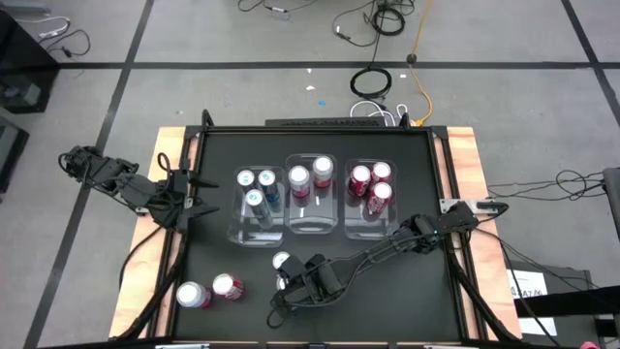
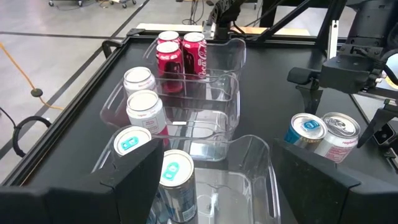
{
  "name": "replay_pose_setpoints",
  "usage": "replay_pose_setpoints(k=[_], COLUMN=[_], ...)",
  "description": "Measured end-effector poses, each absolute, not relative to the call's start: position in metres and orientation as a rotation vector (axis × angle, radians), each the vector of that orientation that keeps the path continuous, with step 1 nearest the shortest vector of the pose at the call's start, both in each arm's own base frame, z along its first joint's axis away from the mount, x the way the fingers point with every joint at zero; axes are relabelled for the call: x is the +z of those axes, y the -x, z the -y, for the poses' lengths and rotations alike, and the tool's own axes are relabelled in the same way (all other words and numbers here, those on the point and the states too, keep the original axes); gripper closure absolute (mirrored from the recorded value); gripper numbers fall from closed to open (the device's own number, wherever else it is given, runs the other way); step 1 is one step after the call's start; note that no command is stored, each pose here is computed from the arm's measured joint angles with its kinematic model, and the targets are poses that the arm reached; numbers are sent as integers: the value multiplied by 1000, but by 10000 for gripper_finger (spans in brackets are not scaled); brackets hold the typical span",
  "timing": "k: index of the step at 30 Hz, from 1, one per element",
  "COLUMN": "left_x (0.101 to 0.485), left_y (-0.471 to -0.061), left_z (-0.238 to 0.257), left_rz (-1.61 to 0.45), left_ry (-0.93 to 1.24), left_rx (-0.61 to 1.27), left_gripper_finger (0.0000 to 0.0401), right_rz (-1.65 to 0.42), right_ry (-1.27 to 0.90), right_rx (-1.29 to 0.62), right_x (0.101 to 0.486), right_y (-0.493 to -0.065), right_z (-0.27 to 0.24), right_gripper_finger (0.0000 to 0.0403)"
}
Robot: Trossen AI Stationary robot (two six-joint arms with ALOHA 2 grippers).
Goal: Sort soda cans
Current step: Put the bottom center red and white soda can into the middle transparent bin
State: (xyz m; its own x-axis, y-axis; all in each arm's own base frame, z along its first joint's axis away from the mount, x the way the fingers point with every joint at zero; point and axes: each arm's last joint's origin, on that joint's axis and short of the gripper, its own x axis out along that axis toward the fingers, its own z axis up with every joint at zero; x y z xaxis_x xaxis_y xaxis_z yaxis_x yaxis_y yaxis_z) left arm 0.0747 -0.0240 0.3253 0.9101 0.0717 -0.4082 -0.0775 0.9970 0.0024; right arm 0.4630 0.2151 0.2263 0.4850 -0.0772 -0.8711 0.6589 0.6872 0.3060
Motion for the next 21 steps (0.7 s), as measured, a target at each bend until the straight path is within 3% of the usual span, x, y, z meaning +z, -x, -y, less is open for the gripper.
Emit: replay_pose_setpoints(k=[21], left_x=[325], left_y=[-74], left_z=[24], left_rz=[-426], left_ry=[14], left_rx=[67], left_gripper_finger=[97], right_rz=[-993], right_ry=[-730], right_rx=[-522], right_x=[214], right_y=[-467], right_z=[-214], right_gripper_finger=[23])
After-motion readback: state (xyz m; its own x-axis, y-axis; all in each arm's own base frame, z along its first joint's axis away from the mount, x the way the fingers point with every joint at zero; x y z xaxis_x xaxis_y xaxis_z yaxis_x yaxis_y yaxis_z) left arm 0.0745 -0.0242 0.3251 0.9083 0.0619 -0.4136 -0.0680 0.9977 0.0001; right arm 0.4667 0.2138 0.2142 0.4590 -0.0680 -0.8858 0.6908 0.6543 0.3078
